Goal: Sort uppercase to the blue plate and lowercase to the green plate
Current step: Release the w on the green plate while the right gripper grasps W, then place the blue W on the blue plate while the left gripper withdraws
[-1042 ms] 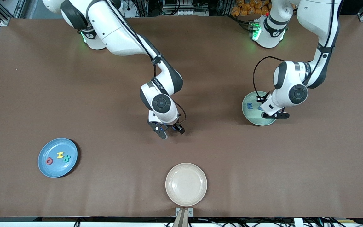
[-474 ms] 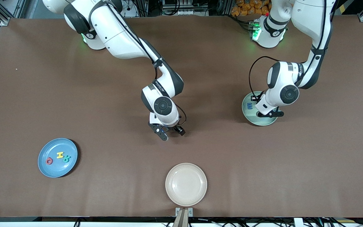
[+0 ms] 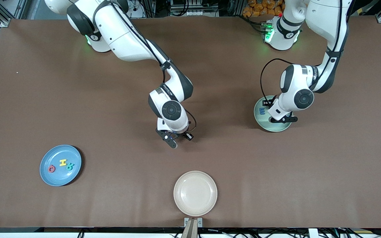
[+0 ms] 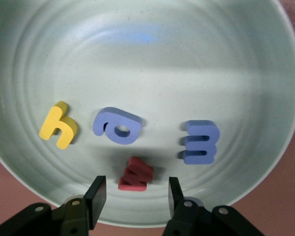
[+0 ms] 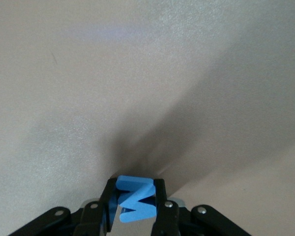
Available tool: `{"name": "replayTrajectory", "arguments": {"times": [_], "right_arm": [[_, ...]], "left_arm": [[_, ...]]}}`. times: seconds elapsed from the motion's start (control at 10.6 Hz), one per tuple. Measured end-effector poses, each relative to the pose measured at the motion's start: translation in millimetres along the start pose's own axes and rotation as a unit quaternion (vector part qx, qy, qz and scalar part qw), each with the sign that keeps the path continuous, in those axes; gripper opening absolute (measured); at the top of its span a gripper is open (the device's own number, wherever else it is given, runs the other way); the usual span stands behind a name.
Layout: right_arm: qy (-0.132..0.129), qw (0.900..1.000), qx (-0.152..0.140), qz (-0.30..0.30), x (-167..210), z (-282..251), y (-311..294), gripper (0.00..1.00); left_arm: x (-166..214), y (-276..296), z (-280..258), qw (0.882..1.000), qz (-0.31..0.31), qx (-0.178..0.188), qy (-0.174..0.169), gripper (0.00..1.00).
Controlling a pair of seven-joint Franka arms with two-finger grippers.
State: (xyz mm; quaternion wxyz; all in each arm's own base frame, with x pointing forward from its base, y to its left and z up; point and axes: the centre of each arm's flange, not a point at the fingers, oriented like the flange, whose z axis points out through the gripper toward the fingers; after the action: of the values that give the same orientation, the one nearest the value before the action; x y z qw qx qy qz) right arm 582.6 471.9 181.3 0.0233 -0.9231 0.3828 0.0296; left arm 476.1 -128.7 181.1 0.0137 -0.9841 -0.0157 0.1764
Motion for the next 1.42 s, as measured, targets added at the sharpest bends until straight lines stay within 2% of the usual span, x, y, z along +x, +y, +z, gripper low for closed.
{"name": "replayTrajectory", "arguments": {"times": [0.09, 0.28, 0.38, 0.47, 0.76, 1.04, 1.23, 1.42], "right_arm": [[0.0, 1.0, 0.0, -0.005, 0.5, -0.3, -0.2, 0.35], [0.009, 1.0, 0.006, -0.014, 10.7, -5.0, -1.5, 0.35], [0.019, 1.0, 0.012, -0.022, 26.5, -12.6, -3.0, 0.35], [0.028, 0.999, 0.018, -0.032, 48.2, -21.4, -3.4, 0.35], [0.055, 0.995, 0.021, -0.079, 138.5, -42.0, 11.7, 0.35], [0.071, 0.988, 0.03, -0.132, 233.7, -69.8, 38.9, 0.35], [0.068, 0.981, 0.019, -0.182, 299.0, -83.0, 73.6, 0.35], [0.055, 0.972, -0.001, -0.228, 350.8, -88.3, 110.7, 0.35]], "left_arm": [[0.0, 0.2, -0.6, 1.0, -0.001, 0.0, -0.001, 0.74], [2.5, 2.7, -11.8, 1.0, 0.0, -0.004, 0.007, 0.84], [5.0, 4.5, -21.7, 1.0, 0.001, -0.008, 0.014, 0.97], [6.8, 5.8, -33.2, 1.0, 0.002, -0.012, 0.024, 1.0], [3.9, 1.4, -66.7, 0.999, 0.003, -0.026, 0.042, 1.0], [5.0, -35.5, -113.6, 0.998, 0.013, -0.047, 0.033, 1.0], [5.5, -63.5, -150.5, 0.997, 0.022, -0.061, 0.032, 1.0], [1.9, -86.9, -182.7, 0.996, 0.025, -0.074, 0.05, 1.0]]}}
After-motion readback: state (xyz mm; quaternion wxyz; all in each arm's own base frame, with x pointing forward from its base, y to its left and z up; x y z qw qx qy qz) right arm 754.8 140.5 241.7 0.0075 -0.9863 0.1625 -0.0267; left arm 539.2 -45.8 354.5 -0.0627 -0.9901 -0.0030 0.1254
